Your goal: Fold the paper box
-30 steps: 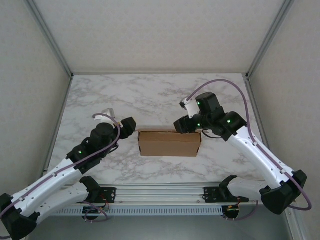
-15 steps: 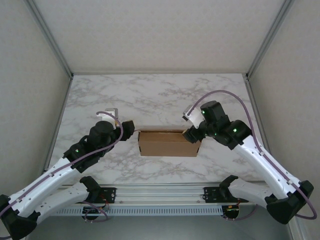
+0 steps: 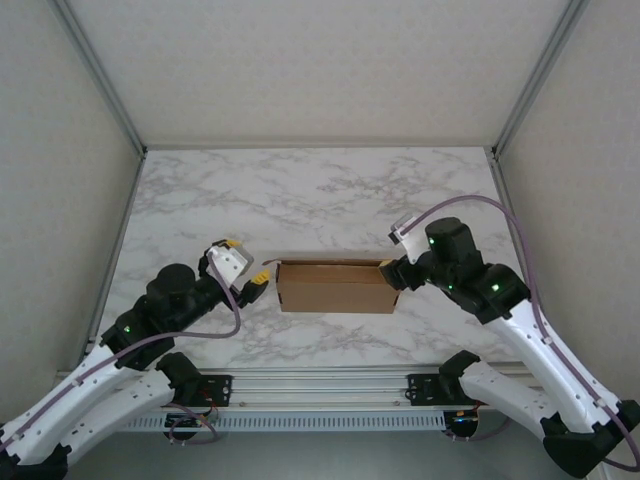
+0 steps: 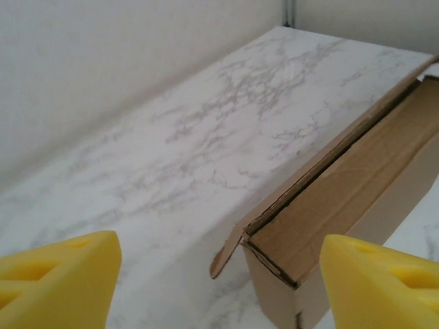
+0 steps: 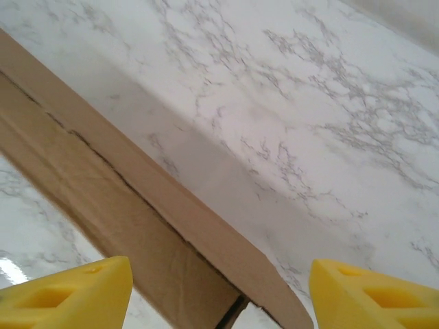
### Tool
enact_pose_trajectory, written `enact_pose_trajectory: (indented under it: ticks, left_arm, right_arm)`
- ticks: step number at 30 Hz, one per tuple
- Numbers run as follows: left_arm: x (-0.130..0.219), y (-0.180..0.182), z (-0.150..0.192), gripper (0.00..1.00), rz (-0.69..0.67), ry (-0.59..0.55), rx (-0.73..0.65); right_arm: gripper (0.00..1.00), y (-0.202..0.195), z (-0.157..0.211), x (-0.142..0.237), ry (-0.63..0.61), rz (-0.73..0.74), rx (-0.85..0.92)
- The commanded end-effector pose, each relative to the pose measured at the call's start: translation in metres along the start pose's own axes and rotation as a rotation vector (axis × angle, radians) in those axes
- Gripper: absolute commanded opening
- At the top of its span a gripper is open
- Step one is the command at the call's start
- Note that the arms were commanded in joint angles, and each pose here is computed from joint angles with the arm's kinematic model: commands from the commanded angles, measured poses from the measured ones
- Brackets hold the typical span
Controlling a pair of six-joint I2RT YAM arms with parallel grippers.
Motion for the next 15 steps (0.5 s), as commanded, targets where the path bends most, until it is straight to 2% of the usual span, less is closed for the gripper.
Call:
enact_pose_trajectory:
  ticks: [1,3,7,11,15]
  left_arm:
    - [-0.006,-0.002,-0.002,0.7,0.027,0.003,-0.165]
    - [-0.01,-0.003,-0.007,0.66,0.054,0.005,-0.166]
    - [-0.018,-0.003,0.003,0.71,0.148,-0.009,-0.279]
    - [-0.03,0.012,0.011,0.71,0.213,0.017,-0.259]
    - [-0.037,0.027,0.015,0.7,0.201,0.026,-0.246]
  right_arm:
    - [0.7,0.006,-0.006,0.022,-0.125,-0.062,-0.01]
    - [0.7,0.012,-0.004,0.032,-0.169,-0.107,0.011]
    - [0.68,0.016,0.002,0.044,-0.187,-0.138,-0.001]
    - [0.67,0.017,0.005,0.06,-0.238,-0.122,-0.009]
    - [0.67,0.021,0.01,0.07,-0.268,-0.135,-0.01]
Point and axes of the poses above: each hand's point on the last joint's axis, 136 mm out from that joint toward the fingers, its own x axis back along the fingers, its own y axis along the line the jaws close on, z = x × y, the point moved 9 cm from there along x, back along the fingers, and after that the axes turned 7 degrees about x, right-handed, at the moved point
